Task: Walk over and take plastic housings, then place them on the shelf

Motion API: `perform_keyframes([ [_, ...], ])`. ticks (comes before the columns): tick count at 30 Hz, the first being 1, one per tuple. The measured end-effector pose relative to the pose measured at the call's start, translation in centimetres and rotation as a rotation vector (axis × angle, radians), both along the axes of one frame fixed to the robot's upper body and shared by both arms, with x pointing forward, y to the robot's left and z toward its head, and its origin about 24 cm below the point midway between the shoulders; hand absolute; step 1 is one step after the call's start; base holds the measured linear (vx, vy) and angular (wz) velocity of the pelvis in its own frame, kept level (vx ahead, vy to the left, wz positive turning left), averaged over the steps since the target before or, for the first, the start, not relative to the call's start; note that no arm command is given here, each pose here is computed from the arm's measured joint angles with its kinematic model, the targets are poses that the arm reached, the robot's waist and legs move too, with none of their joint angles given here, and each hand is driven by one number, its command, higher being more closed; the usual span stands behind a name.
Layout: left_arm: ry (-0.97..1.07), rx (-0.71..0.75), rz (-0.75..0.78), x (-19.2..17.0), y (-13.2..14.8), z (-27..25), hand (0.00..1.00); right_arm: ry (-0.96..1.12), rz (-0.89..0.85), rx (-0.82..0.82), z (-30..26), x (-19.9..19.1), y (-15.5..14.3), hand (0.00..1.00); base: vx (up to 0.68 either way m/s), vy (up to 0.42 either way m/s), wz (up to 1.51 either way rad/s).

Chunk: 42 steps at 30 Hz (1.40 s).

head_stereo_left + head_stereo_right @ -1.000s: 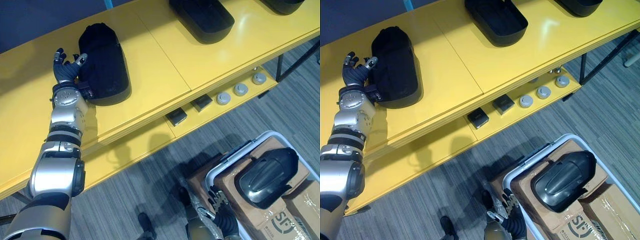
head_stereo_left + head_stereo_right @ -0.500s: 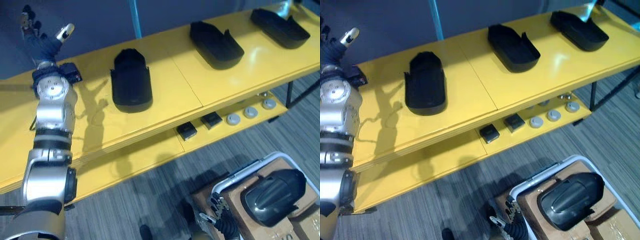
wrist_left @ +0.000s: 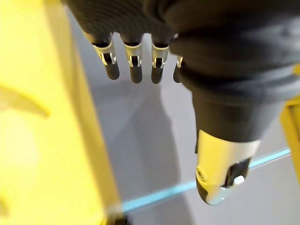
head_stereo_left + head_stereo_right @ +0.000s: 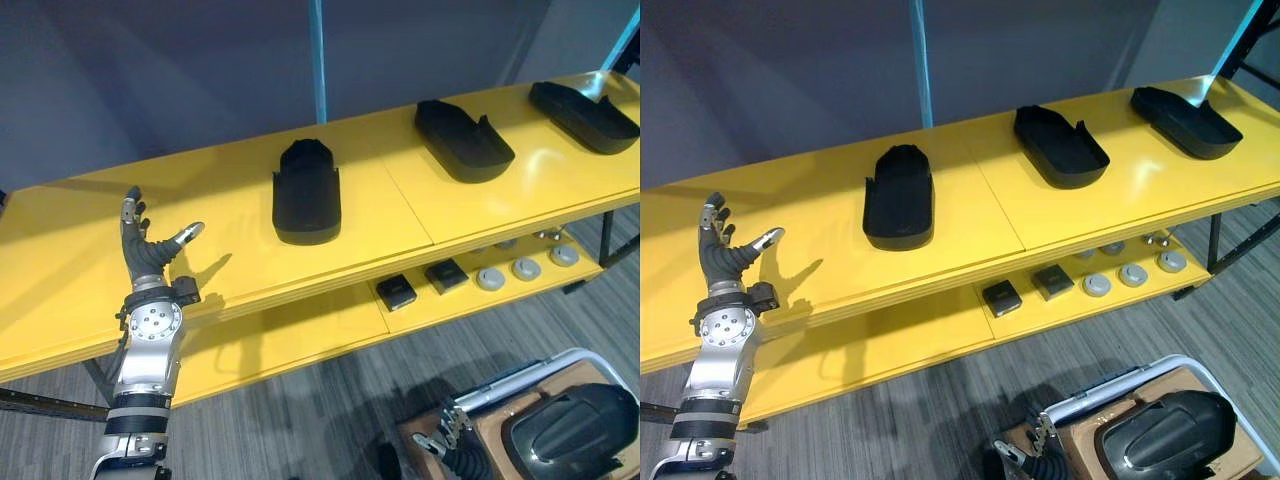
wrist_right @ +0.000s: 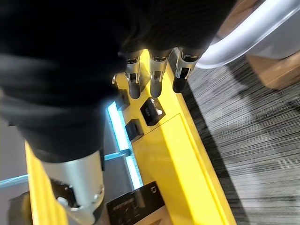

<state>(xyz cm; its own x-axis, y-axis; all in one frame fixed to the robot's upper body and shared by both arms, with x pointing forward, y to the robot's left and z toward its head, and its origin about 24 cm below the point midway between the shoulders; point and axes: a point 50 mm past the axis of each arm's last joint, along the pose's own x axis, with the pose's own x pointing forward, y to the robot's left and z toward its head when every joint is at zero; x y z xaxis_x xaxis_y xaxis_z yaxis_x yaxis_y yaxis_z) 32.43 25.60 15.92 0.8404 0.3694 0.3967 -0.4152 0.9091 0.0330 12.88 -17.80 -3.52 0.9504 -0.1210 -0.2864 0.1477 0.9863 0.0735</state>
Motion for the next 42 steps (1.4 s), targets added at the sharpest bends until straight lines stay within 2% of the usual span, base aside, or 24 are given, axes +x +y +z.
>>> perform_keyframes([
  [10, 0.033, -0.162, -0.28, 2.0, -3.0, -0.8, 0.0, -0.005, -0.02, -0.006, 0.1, 0.2, -0.1, 0.0, 0.03, 0.01, -0.26],
  [20, -0.007, -0.259, -0.41, 2.2, -4.0, -0.4, 0.0, -0.002, -0.025, -0.009, 0.0, 0.2, -0.2, 0.0, 0.0, 0.014, -0.15],
  [29, -0.014, -0.243, -0.397, 2.2, -4.5, -0.4, 0.0, 0.019, -0.012, -0.024, -0.4, 0.0, -0.1, 0.0, 0.0, 0.007, -0.02],
  [31, -0.066, -0.221, -0.311, 1.7, -6.0, 0.0, 0.0, 0.039, -0.016, -0.022, -0.8, -0.2, -0.1, 0.0, 0.02, 0.024, 0.08],
  [35, -0.233, -0.213, -0.318, -1.1, -9.8, 1.9, 0.0, 0.04, -0.021, -0.017, -0.8, -0.3, 0.0, 0.0, 0.02, 0.019, 0.14],
  [36, -0.294, -0.201, -0.318, -2.1, -10.8, 2.6, 1.0, 0.038, -0.021, -0.014, -0.8, -0.3, 0.1, 0.0, 0.01, 0.013, 0.03],
  [39, -0.397, -0.153, -0.392, -3.9, -13.6, 4.0, 1.0, 0.037, -0.017, -0.008, -0.8, -0.2, 0.3, 0.0, 0.0, 0.0, 0.0],
  [42, -0.409, -0.129, -0.482, -4.5, -16.0, 4.1, 1.0, 0.036, -0.015, -0.007, -0.8, -0.2, 0.3, 0.0, 0.0, 0.0, 0.0],
])
